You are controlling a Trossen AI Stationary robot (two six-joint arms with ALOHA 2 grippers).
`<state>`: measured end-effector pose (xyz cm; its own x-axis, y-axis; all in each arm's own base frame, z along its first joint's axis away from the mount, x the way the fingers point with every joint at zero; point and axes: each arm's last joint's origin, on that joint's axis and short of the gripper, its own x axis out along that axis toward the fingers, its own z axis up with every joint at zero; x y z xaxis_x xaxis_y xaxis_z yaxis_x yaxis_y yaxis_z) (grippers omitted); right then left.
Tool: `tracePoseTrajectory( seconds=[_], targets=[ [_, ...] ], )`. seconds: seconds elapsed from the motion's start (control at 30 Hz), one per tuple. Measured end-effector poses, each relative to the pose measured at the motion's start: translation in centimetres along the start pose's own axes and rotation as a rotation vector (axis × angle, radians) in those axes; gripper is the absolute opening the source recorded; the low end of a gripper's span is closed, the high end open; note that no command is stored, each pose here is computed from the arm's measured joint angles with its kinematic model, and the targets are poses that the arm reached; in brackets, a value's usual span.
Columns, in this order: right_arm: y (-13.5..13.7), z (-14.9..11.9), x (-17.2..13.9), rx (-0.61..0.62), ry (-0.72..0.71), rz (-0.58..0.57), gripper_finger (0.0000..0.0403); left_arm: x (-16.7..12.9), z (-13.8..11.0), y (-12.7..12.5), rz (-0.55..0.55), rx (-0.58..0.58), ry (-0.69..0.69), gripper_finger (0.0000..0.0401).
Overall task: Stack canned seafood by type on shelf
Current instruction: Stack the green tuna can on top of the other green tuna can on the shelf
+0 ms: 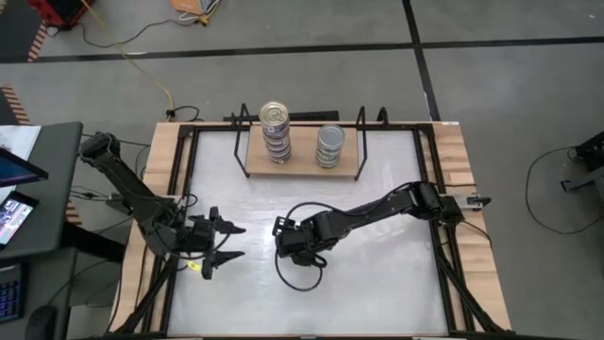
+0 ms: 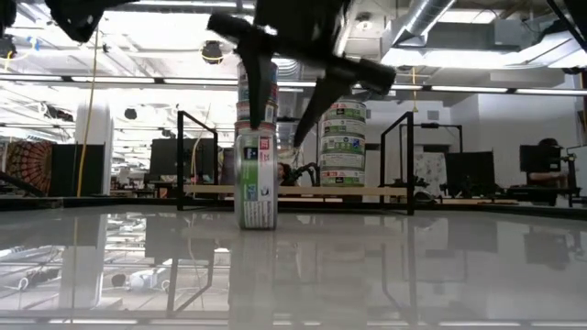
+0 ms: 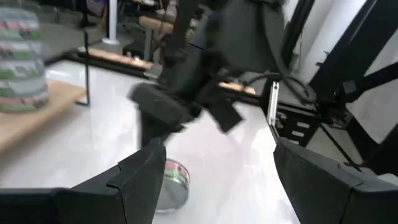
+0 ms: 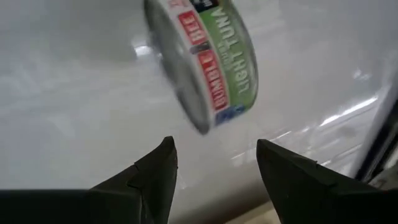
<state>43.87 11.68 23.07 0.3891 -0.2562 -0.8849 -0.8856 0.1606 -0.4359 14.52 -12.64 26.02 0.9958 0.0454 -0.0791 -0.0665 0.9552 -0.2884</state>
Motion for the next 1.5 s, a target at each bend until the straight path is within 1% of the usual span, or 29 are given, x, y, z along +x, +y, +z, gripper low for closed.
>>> tracePoseTrajectory(
  seconds=[0.13, 0.27, 0.43, 0.6, 0.77, 0.87, 0.97, 1.03, 1.13, 1.23, 1.43, 1.5],
  targets=[
    [0.0, 0.5, 0.6, -0.093, -0.02, -0.042, 0.0255, 0.4, -1.0, -0.5, -0.027, -0.018, 0.047, 0.0288],
    [0.9, 1.2, 0.8, -0.152, -0.033, -0.013, 0.0255, 0.6, -1.4, -0.6, -0.02, -0.025, 0.06, 0.0288],
    [1.2, 2.5, 0.5, -0.171, -0.079, -0.042, 0.0255, 0.6, -1.4, -0.6, -0.02, -0.034, 0.057, 0.0288],
    [1.5, 3.8, 0.0, -0.221, -0.119, -0.079, 0.0255, 0.6, -1.4, -0.6, -0.018, -0.058, 0.06, 0.0288],
    [1.6, 4.0, -0.1, -0.23, -0.119, -0.077, 0.0255, 0.6, -1.5, -0.6, -0.018, -0.059, 0.063, 0.0288],
    [1.6, 4.1, 1.2, -0.237, -0.107, -0.065, 0.0255, 0.6, -1.5, -0.5, -0.016, -0.055, 0.066, 0.0288],
    [2.0, 4.5, 3.6, -0.289, -0.068, -0.038, 0.0255, 0.6, -1.5, -0.5, -0.019, -0.054, 0.071, 0.0288],
    [1.9, 4.9, 4.8, -0.306, -0.008, -0.073, 0.0255, 0.6, -1.6, -0.5, -0.019, -0.055, 0.08, 0.0288],
    [1.1, 5.2, 4.9, -0.316, 0.053, -0.135, 0.0255, 0.6, -1.7, -0.5, -0.019, -0.053, 0.09, 0.0288],
    [0.4, 5.2, 4.2, -0.298, 0.043, -0.169, 0.0255, 0.6, -1.8, -0.5, -0.02, -0.052, 0.094, 0.0288],
    [-0.6, 4.5, 3.5, -0.273, 0.044, -0.177, 0.0255, 0.6, -1.8, -0.5, -0.026, -0.061, 0.097, 0.0288],
    [-0.7, 4.2, 3.5, -0.227, 0.045, -0.168, 0.0255, 0.6, -1.8, -0.5, -0.026, -0.063, 0.098, 0.0288]
  ],
)
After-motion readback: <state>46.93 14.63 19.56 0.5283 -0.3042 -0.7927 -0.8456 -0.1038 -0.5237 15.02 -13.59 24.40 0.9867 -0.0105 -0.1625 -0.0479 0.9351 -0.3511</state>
